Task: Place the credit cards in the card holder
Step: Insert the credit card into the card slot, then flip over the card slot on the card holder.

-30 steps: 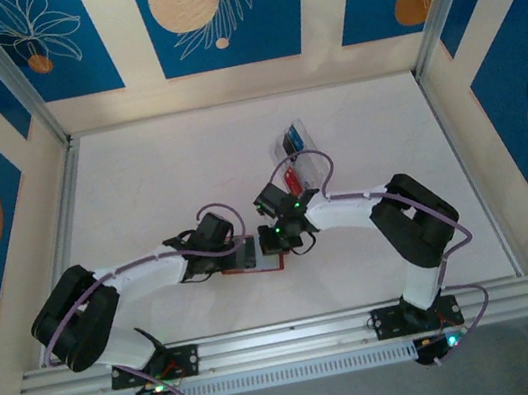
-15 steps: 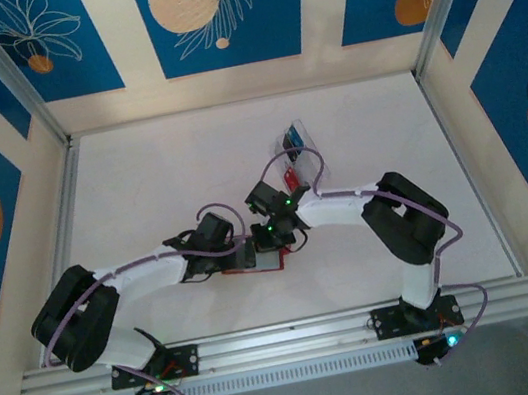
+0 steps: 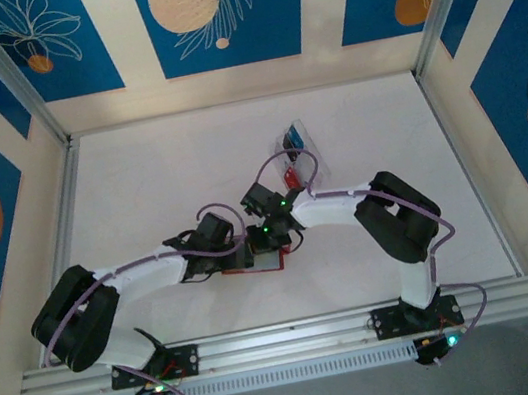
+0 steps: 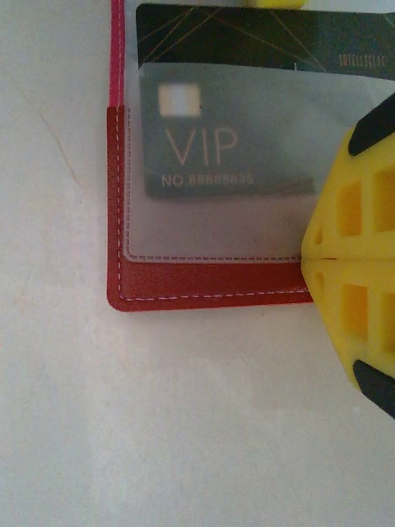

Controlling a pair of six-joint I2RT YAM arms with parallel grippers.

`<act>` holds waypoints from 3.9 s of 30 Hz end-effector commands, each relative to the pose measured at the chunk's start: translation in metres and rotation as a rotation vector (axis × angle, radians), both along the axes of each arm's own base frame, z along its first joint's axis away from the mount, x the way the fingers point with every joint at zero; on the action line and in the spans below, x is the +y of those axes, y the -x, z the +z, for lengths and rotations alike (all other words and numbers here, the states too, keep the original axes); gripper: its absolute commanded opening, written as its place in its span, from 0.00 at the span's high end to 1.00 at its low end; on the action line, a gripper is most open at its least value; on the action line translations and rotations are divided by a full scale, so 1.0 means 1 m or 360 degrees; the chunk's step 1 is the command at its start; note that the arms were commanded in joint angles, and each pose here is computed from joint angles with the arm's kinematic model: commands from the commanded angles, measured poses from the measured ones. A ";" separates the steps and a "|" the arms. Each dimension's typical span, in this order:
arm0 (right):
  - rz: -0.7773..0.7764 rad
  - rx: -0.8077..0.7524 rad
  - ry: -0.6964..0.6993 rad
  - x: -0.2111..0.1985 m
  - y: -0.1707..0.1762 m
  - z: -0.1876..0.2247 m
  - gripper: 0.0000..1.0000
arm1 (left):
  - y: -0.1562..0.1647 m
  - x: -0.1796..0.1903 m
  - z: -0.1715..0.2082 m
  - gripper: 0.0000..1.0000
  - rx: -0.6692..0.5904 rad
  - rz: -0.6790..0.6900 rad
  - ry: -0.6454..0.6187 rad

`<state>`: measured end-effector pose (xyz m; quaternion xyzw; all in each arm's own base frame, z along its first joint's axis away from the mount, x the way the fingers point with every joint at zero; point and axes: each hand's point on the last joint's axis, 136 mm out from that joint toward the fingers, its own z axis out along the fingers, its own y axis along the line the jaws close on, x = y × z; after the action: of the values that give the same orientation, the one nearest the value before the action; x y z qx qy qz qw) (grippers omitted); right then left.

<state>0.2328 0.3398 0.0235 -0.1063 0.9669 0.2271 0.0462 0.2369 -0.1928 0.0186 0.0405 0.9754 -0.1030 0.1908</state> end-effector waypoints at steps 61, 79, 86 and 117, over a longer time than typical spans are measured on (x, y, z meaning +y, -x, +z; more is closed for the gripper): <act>-0.0003 0.0107 -0.0108 0.044 0.019 -0.004 0.97 | 0.023 0.005 -0.037 1.00 0.0173 0.0073 0.0038; 0.0072 -0.0076 -0.0050 -0.024 -0.022 0.063 0.87 | 0.004 -0.004 0.039 0.97 0.0046 0.0160 0.0166; 0.0076 -0.0031 0.0084 -0.050 -0.015 0.051 0.78 | -0.017 -0.042 0.060 0.93 0.0049 -0.0018 0.0259; 0.0023 0.0188 0.0274 -0.037 -0.021 -0.013 0.95 | 0.000 -0.031 -0.024 0.97 0.0340 -0.0106 0.0076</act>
<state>0.2682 0.2960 0.0224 -0.1085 0.9850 0.1332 0.0165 0.2534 -0.2382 0.0220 0.0505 0.9776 -0.1631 0.1228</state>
